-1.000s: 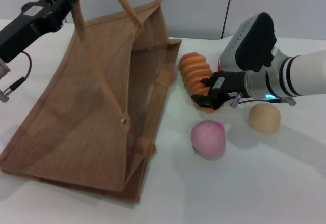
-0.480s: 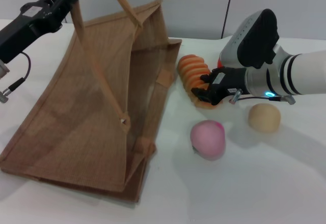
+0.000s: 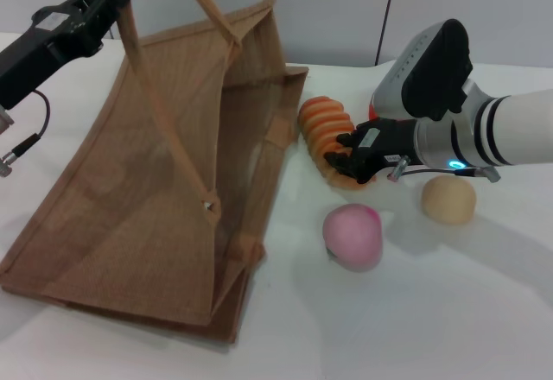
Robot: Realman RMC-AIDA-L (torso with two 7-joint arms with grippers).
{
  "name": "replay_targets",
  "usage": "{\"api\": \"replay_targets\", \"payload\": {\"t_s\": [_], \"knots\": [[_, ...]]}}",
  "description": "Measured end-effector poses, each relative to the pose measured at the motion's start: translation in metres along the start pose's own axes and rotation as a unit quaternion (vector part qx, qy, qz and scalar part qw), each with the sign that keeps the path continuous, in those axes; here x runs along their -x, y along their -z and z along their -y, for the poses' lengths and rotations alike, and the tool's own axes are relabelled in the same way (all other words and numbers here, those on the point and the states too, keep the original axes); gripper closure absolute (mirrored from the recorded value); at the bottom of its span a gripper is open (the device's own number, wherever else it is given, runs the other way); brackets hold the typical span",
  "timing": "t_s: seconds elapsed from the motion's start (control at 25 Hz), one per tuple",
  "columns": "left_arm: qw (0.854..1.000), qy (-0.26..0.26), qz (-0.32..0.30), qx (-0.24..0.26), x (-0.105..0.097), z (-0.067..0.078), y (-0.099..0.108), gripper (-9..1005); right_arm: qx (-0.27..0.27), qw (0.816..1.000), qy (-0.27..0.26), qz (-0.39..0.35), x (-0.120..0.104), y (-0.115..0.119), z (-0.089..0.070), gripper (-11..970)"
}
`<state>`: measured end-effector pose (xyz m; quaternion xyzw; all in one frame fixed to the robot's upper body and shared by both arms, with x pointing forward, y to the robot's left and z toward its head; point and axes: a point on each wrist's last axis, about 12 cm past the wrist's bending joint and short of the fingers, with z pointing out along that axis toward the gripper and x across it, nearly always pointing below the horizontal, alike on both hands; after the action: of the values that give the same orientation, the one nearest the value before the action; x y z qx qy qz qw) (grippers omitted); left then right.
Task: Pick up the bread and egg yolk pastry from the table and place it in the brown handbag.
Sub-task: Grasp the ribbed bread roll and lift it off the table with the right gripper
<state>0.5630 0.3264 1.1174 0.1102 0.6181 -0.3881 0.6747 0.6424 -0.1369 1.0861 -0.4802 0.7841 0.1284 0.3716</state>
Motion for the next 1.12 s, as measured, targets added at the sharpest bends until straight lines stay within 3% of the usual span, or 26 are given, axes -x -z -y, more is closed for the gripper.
{"api": "replay_targets", "payload": {"t_s": [0.76, 1.12], "knots": [[1.000, 0.000, 0.000, 0.001, 0.000, 0.000, 0.001, 880, 0.000, 1.000, -0.003, 0.010, 0.004, 0.002, 0.000, 753], [1.000, 0.000, 0.000, 0.001, 0.000, 0.000, 0.001, 880, -0.010, 0.998, -0.005, 0.063, 0.011, 0.016, -0.003, 803]]}}
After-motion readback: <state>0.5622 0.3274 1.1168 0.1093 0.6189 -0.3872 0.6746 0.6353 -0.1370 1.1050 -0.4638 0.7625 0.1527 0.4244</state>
